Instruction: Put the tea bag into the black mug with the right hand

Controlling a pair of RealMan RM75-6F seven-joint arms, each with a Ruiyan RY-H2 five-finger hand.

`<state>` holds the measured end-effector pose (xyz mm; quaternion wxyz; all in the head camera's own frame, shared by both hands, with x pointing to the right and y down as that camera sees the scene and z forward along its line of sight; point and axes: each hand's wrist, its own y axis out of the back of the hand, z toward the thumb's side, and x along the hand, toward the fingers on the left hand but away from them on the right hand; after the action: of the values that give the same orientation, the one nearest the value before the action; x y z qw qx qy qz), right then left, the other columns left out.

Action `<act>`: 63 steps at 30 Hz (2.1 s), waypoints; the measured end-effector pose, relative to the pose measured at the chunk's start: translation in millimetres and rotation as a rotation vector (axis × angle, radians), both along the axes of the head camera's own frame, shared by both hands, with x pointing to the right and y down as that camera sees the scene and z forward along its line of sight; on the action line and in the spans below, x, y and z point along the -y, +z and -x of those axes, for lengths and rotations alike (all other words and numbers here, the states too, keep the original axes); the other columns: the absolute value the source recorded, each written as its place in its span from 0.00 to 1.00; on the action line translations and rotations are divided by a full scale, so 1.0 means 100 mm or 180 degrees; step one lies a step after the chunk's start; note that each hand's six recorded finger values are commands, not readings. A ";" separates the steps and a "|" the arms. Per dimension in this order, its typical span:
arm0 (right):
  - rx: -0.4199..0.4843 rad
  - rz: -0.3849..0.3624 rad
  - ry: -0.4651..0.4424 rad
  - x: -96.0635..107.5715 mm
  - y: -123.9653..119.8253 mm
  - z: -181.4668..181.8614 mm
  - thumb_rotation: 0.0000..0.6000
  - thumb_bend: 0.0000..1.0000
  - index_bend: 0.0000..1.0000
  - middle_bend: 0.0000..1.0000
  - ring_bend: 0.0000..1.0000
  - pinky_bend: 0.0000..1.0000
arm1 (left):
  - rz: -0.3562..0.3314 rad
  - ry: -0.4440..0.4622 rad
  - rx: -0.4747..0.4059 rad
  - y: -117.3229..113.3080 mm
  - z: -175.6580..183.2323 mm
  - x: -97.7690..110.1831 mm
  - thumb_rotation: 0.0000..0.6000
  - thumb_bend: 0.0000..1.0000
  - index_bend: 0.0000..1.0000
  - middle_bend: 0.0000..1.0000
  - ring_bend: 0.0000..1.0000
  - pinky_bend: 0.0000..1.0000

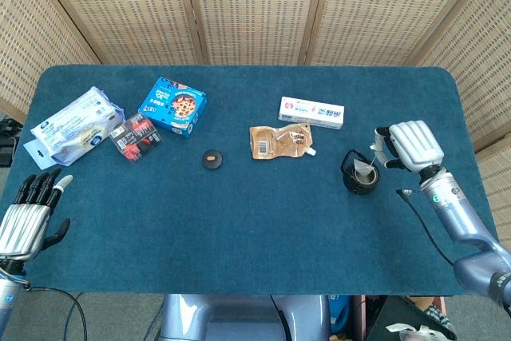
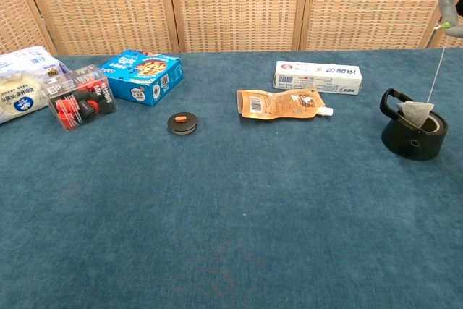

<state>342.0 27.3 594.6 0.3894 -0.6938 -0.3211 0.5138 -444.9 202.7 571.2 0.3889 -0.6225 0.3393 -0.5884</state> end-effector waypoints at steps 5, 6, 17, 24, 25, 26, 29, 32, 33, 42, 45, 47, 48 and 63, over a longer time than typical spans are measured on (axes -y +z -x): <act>-0.0010 0.0054 -0.0043 -0.10 0.03 0.01 1.00 0.65 0.67 0.93 0.89 0.96 | 0.0008 0.0005 -0.0006 0.01 -0.01 0.00 1.00 0.41 0.07 0.00 0.00 0.00; -0.0010 0.0061 -0.0050 -0.12 0.04 0.01 1.00 0.65 0.67 0.93 0.89 0.96 | 0.0009 0.0007 -0.0008 0.02 -0.01 0.00 1.00 0.41 0.07 0.00 0.00 0.00; -0.0047 0.0171 -0.0221 -0.37 0.17 0.10 1.00 0.65 0.67 0.92 0.89 0.96 | 0.0014 0.0009 -0.0017 0.02 -0.02 -0.01 1.00 0.41 0.07 0.00 0.00 0.00; -0.0161 0.0172 -0.0389 -0.46 0.26 0.18 1.00 0.65 0.63 0.91 0.89 0.96 | 0.0020 -0.0017 -0.0004 0.01 0.01 -0.03 1.00 0.41 0.07 0.00 0.00 0.00; -0.0182 0.0167 -0.0421 -0.48 0.27 0.20 1.00 0.65 0.60 0.91 0.89 0.96 | 0.0021 -0.0018 -0.0005 0.01 0.01 -0.03 1.00 0.41 0.07 0.00 0.00 0.00; -0.0209 0.0162 -0.0463 -0.50 0.29 0.22 1.00 0.65 0.56 0.91 0.89 0.96 | 0.0022 -0.0018 -0.0005 0.02 0.01 -0.03 1.00 0.41 0.07 0.00 0.00 0.00; -0.0269 0.0156 -0.0567 -0.54 0.32 0.26 1.00 0.65 0.49 0.90 0.89 0.96 | 0.0028 -0.0020 -0.0001 0.02 0.02 -0.04 1.00 0.41 0.07 0.00 0.00 0.00; -0.0313 0.0145 -0.0649 -0.59 0.34 0.29 0.98 0.65 0.48 0.90 0.89 0.96 | 0.0032 -0.0022 0.0002 0.02 0.02 -0.04 1.00 0.41 0.07 0.00 0.00 0.00; -0.0319 0.0142 -0.0666 -0.60 0.35 0.30 0.98 0.65 0.48 0.90 0.89 0.96 | 0.0034 -0.0022 0.0002 0.03 0.02 -0.04 1.00 0.41 0.07 0.00 0.00 0.00; -0.0438 0.0221 -0.0879 -0.73 0.41 0.38 0.23 0.65 0.39 0.88 0.89 0.96 | 0.0044 -0.0028 0.0002 0.03 0.03 -0.05 1.00 0.41 0.07 0.00 0.00 0.00; -0.0470 0.0261 -0.0948 -0.77 0.42 0.40 0.12 0.65 0.32 0.87 0.89 0.96 | 0.0046 -0.0032 0.0001 0.04 0.03 -0.05 1.00 0.41 0.07 0.00 0.00 0.00; -0.0513 0.0266 -0.0996 -0.79 0.41 0.41 0.09 0.65 0.29 0.87 0.89 0.96 | 0.0045 -0.0033 0.0000 0.04 0.03 -0.05 1.00 0.41 0.07 0.00 0.00 0.00; -0.0517 0.0272 -0.1008 -0.80 0.41 0.42 0.08 0.65 0.28 0.87 0.89 0.96 | 0.0045 -0.0032 0.0000 0.04 0.03 -0.05 1.00 0.41 0.07 0.00 0.00 0.00; -0.0527 0.0648 -0.1026 -0.77 0.30 0.43 0.01 0.80 0.22 0.91 0.89 0.96 | -0.0014 -0.0022 0.0012 0.00 0.04 0.01 1.00 0.41 0.07 0.00 0.00 0.00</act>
<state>299.3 104.6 624.7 0.4195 -0.7273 -0.1192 0.5299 -449.1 201.9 571.0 0.3888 -0.6193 0.3421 -0.5902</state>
